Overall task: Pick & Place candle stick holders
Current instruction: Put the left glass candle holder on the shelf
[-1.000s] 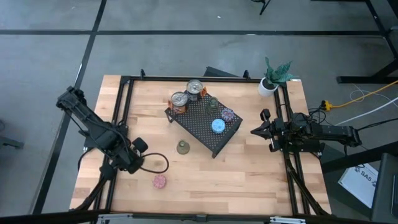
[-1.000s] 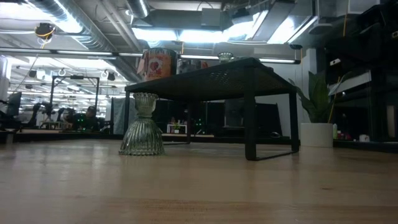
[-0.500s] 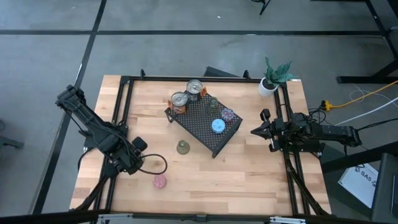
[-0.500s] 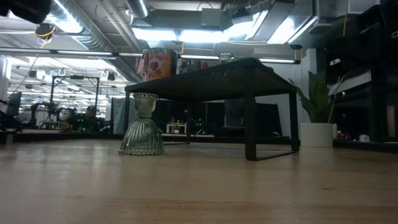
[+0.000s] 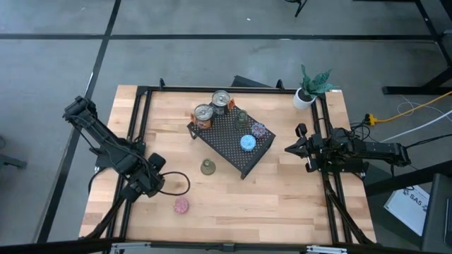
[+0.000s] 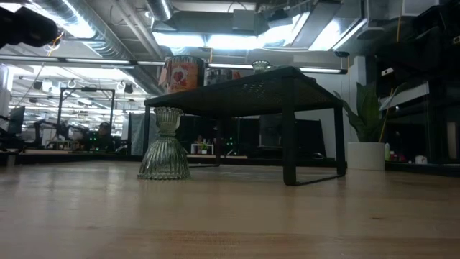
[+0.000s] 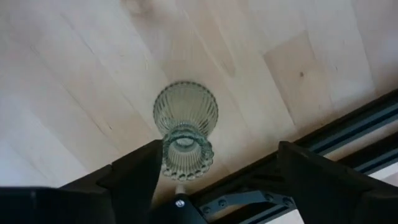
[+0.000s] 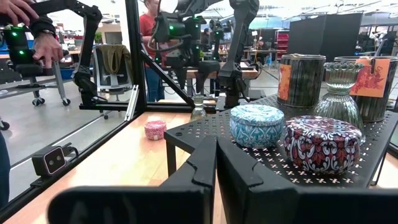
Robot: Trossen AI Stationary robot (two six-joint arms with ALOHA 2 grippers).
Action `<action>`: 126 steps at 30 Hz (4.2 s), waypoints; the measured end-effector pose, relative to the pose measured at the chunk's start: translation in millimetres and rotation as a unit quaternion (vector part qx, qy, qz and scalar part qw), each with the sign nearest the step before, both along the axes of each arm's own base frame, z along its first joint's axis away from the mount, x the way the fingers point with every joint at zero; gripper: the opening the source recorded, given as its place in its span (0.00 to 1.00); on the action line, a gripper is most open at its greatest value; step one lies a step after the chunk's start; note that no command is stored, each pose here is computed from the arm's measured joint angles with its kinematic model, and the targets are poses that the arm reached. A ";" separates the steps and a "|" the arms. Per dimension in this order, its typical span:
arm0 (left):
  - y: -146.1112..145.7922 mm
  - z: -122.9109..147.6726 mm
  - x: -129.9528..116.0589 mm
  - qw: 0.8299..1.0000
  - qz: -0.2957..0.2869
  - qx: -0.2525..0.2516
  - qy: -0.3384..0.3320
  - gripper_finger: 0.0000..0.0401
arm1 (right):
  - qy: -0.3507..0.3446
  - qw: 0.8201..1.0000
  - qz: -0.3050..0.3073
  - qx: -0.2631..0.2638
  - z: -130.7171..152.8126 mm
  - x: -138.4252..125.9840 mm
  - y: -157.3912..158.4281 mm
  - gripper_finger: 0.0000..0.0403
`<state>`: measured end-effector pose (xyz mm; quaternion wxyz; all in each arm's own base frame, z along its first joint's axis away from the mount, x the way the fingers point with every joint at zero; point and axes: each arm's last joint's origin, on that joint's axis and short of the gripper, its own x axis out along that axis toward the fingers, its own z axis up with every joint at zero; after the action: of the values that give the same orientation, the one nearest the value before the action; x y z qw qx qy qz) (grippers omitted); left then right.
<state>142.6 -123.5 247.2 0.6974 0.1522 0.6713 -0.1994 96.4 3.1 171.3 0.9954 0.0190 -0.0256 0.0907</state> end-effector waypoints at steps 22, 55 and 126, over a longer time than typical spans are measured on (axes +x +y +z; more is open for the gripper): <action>9.4 -0.7 9.4 1.000 0.022 -0.006 -0.006 0.83 | 0.000 1.000 0.000 0.000 -0.1 0.0 0.0 0.04; 23.1 -33.4 5.7 0.998 0.044 0.010 0.033 0.83 | 0.000 1.000 0.000 0.000 0.0 0.0 0.0 0.04; 23.2 -45.3 3.0 0.996 0.067 -0.009 0.050 0.43 | 0.000 1.000 0.000 0.000 -0.1 0.0 0.0 0.04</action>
<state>145.5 -100.3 201.9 0.6763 0.0904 0.7119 -0.1662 96.4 3.1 171.2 0.9954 0.0190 -0.0254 0.0907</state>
